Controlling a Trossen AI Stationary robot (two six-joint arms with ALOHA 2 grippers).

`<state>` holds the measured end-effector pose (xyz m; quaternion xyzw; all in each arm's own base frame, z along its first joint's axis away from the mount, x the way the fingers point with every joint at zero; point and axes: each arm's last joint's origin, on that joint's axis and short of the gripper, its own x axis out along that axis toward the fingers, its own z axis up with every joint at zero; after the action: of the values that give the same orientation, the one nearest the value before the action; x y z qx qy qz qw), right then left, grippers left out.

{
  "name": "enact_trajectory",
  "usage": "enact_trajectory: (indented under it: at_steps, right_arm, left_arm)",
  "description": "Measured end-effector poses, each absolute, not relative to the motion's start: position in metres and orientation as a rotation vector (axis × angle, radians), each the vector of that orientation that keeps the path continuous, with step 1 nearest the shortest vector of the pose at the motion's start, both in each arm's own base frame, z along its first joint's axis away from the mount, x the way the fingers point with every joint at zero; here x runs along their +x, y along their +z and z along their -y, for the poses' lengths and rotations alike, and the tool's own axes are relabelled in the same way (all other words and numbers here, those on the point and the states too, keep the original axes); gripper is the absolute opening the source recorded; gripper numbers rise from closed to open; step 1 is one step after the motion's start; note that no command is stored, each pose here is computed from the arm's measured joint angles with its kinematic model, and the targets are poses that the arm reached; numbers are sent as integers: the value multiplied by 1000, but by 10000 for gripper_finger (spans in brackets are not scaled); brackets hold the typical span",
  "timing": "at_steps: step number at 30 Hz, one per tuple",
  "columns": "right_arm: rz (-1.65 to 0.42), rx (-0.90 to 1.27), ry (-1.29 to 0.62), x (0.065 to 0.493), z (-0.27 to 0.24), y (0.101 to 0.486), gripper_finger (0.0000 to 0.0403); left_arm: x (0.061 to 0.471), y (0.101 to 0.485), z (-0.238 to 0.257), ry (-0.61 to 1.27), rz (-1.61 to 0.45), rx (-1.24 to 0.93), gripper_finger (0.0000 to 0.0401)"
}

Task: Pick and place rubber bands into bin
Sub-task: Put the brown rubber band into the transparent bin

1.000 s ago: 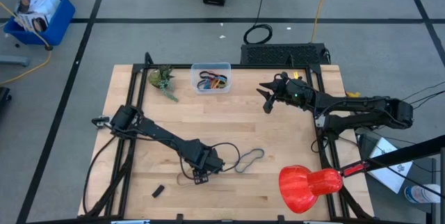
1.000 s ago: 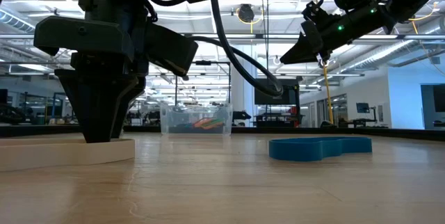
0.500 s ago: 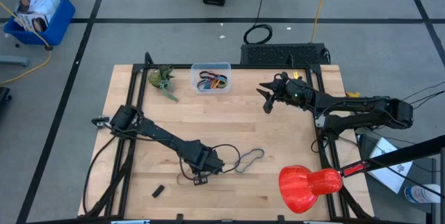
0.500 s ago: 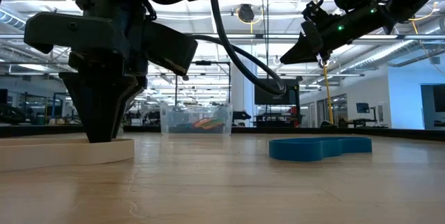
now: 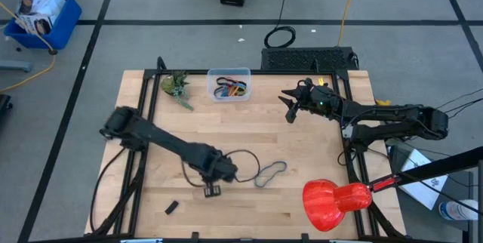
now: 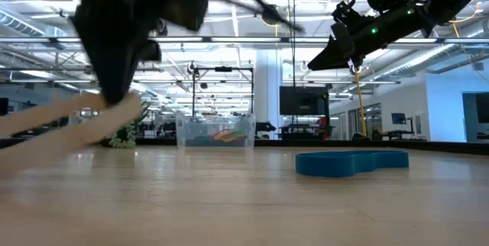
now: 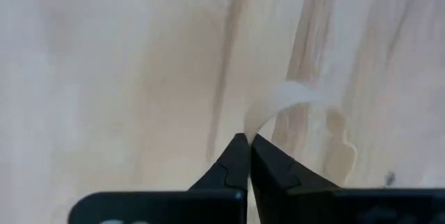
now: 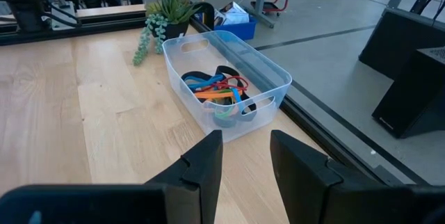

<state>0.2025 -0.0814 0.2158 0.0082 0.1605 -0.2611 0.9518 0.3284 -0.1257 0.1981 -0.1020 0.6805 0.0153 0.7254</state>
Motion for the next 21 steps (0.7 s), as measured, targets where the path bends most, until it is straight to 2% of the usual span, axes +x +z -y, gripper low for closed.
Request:
enact_trajectory:
  at_steps: [5,12,18,21]
  right_arm:
    - [-327,15,-530,202,81,216,116]
    - [-327,15,-530,203,81,216,116]
    - [-327,15,-530,203,81,216,116]
    - [-327,15,-530,203,81,216,116]
  left_arm:
    - [305,264,111,73,-1266,-231,7]
    - [251,351,82,165,-875,-284,7]
    - [213,401,60,332,-492,-304,5]
    - [202,416,53,386,-371,-289,8]
